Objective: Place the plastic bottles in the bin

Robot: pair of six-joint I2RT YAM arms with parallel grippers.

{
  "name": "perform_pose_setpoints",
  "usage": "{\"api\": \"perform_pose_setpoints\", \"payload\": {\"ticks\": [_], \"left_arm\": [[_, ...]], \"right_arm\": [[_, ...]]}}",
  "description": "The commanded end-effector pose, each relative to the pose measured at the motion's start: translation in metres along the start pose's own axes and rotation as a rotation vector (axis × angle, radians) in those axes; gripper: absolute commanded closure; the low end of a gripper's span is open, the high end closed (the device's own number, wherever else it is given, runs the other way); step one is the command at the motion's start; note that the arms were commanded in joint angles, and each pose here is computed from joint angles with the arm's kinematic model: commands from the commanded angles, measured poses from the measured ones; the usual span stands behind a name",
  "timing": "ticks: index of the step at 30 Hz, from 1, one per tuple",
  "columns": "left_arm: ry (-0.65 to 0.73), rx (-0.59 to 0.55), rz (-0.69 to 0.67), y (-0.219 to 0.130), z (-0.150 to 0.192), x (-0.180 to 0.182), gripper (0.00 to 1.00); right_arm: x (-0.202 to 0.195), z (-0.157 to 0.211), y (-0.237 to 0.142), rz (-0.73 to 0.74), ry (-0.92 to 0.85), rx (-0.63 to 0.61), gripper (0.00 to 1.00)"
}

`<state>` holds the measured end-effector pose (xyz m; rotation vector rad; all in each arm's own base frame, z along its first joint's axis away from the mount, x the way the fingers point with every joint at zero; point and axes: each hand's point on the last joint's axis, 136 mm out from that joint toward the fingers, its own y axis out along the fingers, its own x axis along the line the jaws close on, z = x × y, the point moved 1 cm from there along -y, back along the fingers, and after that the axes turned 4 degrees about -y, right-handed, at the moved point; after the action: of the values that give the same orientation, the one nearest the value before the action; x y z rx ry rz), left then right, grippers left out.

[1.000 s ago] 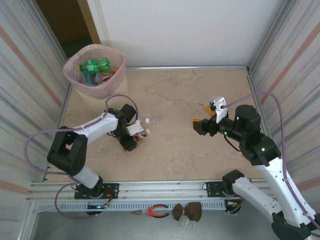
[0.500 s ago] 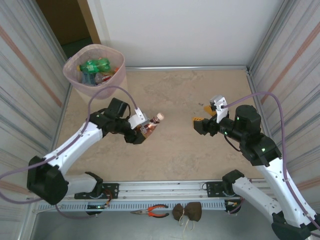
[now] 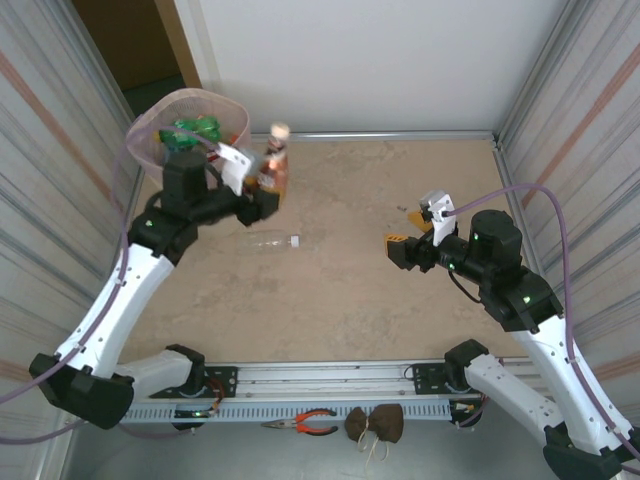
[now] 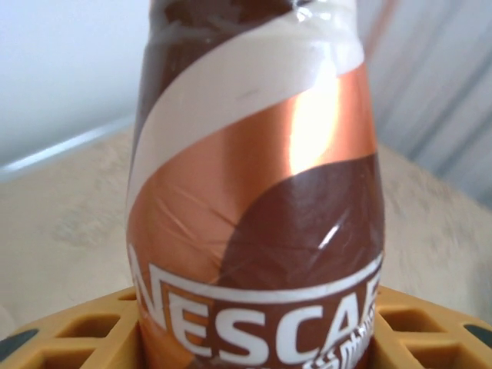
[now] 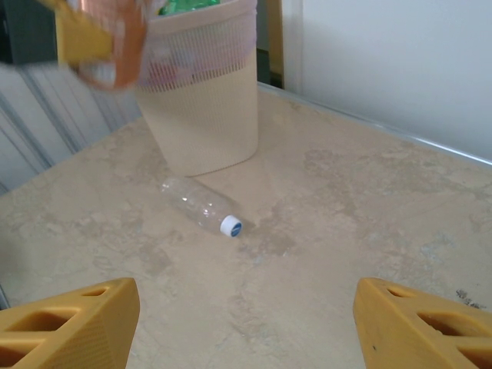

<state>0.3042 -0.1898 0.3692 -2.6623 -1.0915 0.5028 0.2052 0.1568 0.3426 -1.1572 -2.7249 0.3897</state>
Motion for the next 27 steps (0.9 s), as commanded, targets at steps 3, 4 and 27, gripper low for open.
{"api": "perform_pose_setpoints", "payload": {"ticks": [3,4,27], "left_arm": [[-0.228,-0.110,-0.208,-0.029,-0.047,0.035,0.58],[-0.256,-0.129,-0.237,-0.034,-0.053,0.041,0.59],[-0.804,-0.260,-0.909,-0.090,-0.077,0.184,0.54]], "right_arm": [[0.000,-0.007,-0.003,-0.002,0.003,-0.024,0.28],[0.000,-0.007,-0.003,-0.002,0.003,-0.024,0.28],[0.000,-0.004,0.004,-0.012,0.014,-0.016,0.28]]}}
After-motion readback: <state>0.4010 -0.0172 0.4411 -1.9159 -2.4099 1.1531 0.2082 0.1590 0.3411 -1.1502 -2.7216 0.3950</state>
